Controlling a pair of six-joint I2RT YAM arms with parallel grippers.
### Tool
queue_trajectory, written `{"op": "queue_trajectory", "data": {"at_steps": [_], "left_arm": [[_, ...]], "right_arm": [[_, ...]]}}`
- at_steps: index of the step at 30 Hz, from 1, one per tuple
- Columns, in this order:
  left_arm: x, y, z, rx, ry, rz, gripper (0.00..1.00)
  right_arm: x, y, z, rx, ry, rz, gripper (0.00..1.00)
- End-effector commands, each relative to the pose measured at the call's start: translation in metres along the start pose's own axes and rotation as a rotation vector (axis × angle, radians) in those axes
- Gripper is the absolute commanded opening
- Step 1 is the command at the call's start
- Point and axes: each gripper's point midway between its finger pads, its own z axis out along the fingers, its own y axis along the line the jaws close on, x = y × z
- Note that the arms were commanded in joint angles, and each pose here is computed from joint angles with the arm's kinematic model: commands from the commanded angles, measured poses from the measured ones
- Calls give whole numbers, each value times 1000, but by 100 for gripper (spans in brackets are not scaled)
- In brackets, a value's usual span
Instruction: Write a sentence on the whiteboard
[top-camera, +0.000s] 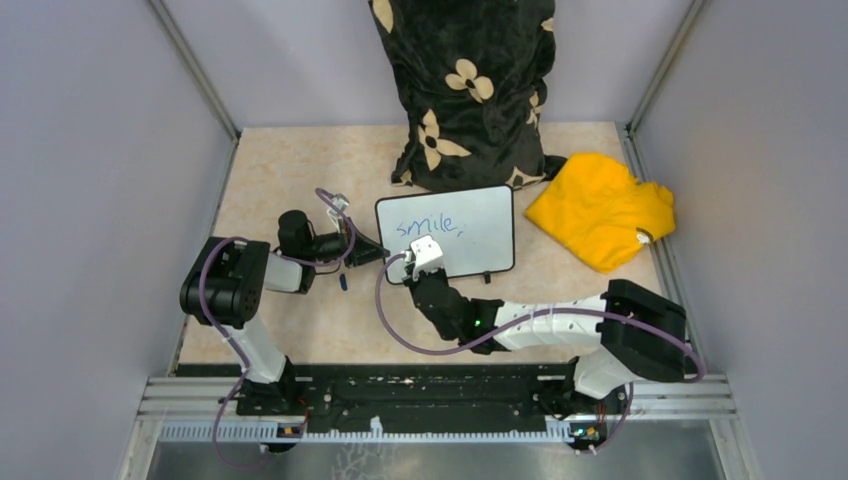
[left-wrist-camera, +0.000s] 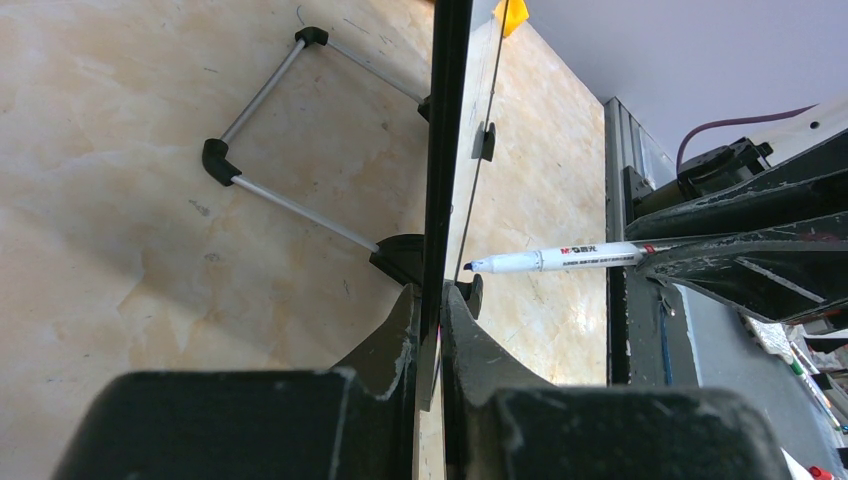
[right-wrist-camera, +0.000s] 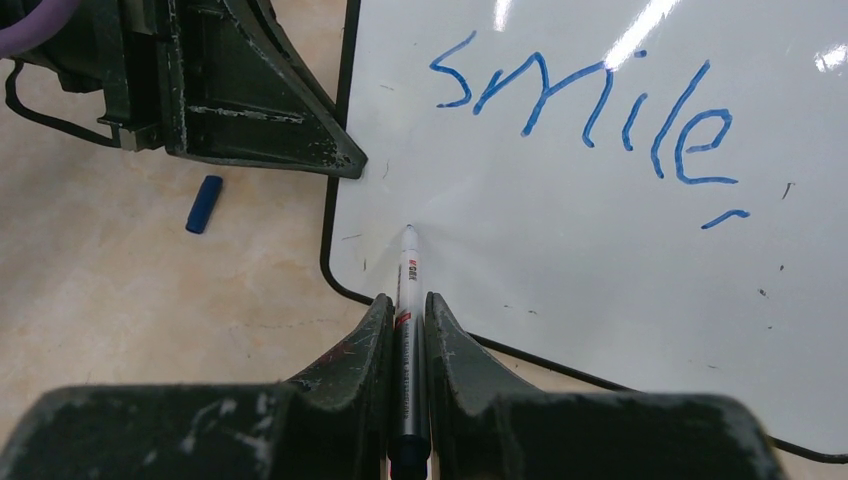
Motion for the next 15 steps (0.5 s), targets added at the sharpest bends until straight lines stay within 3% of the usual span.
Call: {"op": "queue_trajectory", "data": {"at_steps": [1, 15], "left_arm": [[8, 6, 4, -12, 20, -28, 0], [9, 6, 4, -12, 22, -29, 0]], "right_arm": [[-23, 10, 2, -3, -40, 48, 0], [-20, 10, 9, 29, -29, 26, 0]]}}
